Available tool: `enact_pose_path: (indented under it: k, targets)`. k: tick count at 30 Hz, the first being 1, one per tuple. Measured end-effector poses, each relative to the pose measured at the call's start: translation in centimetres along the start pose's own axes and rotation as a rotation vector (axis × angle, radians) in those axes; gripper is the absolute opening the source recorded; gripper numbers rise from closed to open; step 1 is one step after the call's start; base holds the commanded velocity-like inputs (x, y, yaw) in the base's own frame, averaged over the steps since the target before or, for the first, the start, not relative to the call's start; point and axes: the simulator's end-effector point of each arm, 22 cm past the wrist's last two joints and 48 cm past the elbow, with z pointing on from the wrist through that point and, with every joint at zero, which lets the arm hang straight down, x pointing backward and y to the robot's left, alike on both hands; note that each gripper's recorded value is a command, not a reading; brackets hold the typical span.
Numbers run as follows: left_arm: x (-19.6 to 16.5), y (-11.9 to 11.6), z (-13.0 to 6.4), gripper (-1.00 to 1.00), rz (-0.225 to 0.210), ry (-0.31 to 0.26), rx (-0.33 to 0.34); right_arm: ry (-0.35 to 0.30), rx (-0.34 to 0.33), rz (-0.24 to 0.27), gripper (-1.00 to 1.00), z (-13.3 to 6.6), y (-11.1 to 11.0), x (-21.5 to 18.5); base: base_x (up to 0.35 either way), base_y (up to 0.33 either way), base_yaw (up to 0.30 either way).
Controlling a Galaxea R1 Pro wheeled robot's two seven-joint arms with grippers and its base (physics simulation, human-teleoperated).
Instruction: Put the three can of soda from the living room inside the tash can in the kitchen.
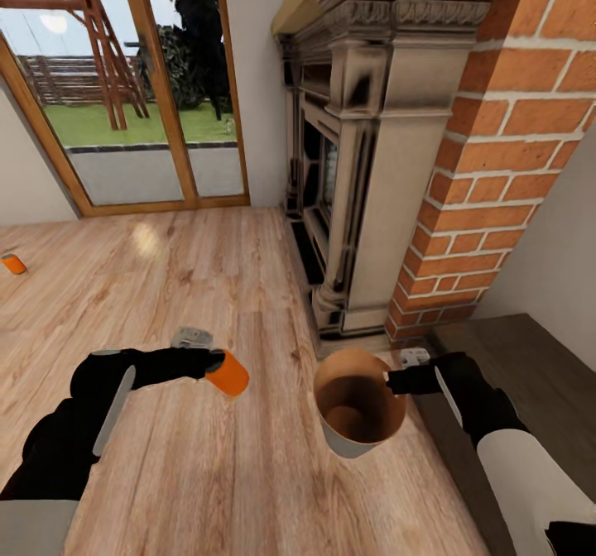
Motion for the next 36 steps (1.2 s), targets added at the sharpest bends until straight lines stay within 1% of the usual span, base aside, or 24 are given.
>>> enact_pose_path:
  k: [1, 2, 3, 5, 6, 7, 8, 9, 10, 12, 14, 15, 17, 18, 21, 22, 23, 25, 26, 27, 29, 31, 34, 36]
  targets:
    - [-1.2, -0.6, -0.4, -1.0, 0.002, 0.0, 0.027, 0.002, 0.001, -0.003, -1.0, -0.1, 0.1, -0.1, 0.0, 0.0, 0.0]
    - [-4.1, -2.1, -1.4, -1.0, 0.011, -0.006, 0.09, 0.02, 0.0, -0.006, -1.0, -0.1, 0.4, 0.2, 0.0, 0.0, 0.0]
    - [-6.5, -2.9, -2.1, -1.0, 0.02, -0.029, 0.116, 0.037, -0.001, -0.001, -1.0, -0.2, 0.6, 0.5, 0.0, 0.0, 0.0]
    - [-9.4, -3.6, -3.0, -1.0, 0.042, -0.05, 0.134, 0.066, -0.003, 0.003, -1.0, -0.4, 1.2, 0.8, 0.0, 0.0, 0.0]
    - [-11.2, -4.0, -3.5, -1.0, 0.06, -0.071, 0.144, 0.084, -0.005, 0.005, -1.0, -0.5, 1.5, 1.0, 0.0, 0.0, 0.0]
    - [-14.2, -4.9, -4.5, -1.0, 0.096, -0.11, 0.163, 0.113, -0.005, 0.005, -1.0, -0.5, 2.1, 1.4, 0.0, 0.0, 0.0]
    - [-16.0, -5.7, -5.2, -1.0, 0.114, -0.135, 0.186, 0.128, -0.007, 0.007, -1.0, -0.6, 2.4, 1.6, 0.0, 0.0, 0.0]
    - [-17.3, -6.2, -5.6, -1.0, 0.134, -0.146, 0.192, 0.133, -0.007, 0.003, -1.0, -0.7, 2.7, 1.5, 0.0, 0.0, 0.0]
    - [-19.6, -8.7, -6.0, -1.0, 0.198, -0.153, 0.243, 0.157, -0.003, -0.015, -1.0, -0.6, 3.4, 1.8, 0.0, 0.0, 0.0]
    - [-21.4, -10.7, -6.1, -1.0, 0.256, -0.142, 0.268, 0.163, -0.019, -0.016, -1.0, -0.8, 4.5, 1.5, 0.0, 0.0, 0.0]
    - [-24.3, -13.7, -5.9, -1.0, 0.345, -0.103, 0.311, 0.194, -0.03, -0.038, -1.0, -0.6, 6.5, 1.8, 0.0, 0.0, 0.0]
    - [-25.1, -14.1, -6.0, -1.0, 0.357, -0.097, 0.316, 0.2, -0.048, -0.03, -1.0, -0.7, 7.4, 1.7, 0.0, 0.0, 0.0]
    - [-25.6, -15.4, -5.5, -1.0, 0.385, -0.071, 0.338, 0.209, -0.061, -0.039, -1.0, -0.4, 9.2, 1.3, 0.0, 0.0, 0.0]
    - [-25.5, -15.8, -5.3, -1.0, 0.395, -0.06, 0.34, 0.202, -0.065, -0.042, -1.0, -0.6, 9.7, 0.6, 0.0, 0.0, 0.0]
    - [-25.1, -16.6, -4.8, -1.0, 0.417, -0.035, 0.351, 0.172, -0.055, -0.071, -1.0, -1.0, 10.4, -1.8, 0.0, 0.0, 0.0]
    - [-25.0, -16.9, -4.6, -1.0, 0.426, -0.025, 0.355, 0.15, -0.049, -0.089, -1.0, -1.3, 10.8, -3.2, 0.0, 0.0, 0.0]
    - [-24.6, -17.3, -4.4, -1.0, 0.435, -0.013, 0.359, 0.131, -0.055, -0.096, -1.0, -1.6, 11.3, -4.3, 0.0, 0.0, 0.0]
    - [-24.1, -17.7, -4.0, -1.0, 0.449, 0.005, 0.362, 0.132, -0.091, -0.079, -1.0, -1.7, 12.6, -4.6, 0.0, 0.0, 0.0]
    - [-23.3, -18.2, -3.5, -1.0, 0.464, 0.028, 0.366, 0.124, -0.095, -0.084, -1.0, -1.7, 13.0, -5.0, 0.0, 0.0, 0.0]
    - [-22.8, -18.4, -3.2, -1.0, 0.473, 0.041, 0.366, 0.123, -0.096, -0.086, -1.0, -1.8, 13.2, -5.1, 0.0, 0.0, 0.0]
    - [-21.3, -18.9, -2.3, -1.0, 0.502, 0.085, 0.367, 0.117, -0.082, -0.106, -1.0, -1.7, 13.4, -5.6, 0.0, 0.0, 0.0]
    - [-20.3, -19.2, -1.7, -1.0, 0.52, 0.113, 0.367, 0.108, -0.085, -0.114, -1.0, -1.9, 13.9, -6.2, 0.0, 0.0, 0.0]
    - [-19.3, -19.4, -1.3, -1.0, 0.538, 0.14, 0.365, 0.1, -0.113, -0.103, -1.0, -2.1, 14.9, -6.9, 0.0, 0.0, 0.0]
    - [-18.8, -19.5, -1.1, -1.0, 0.546, 0.152, 0.365, 0.094, -0.107, -0.113, -1.0, -2.3, 15.0, -7.4, 0.0, 0.0, 0.0]
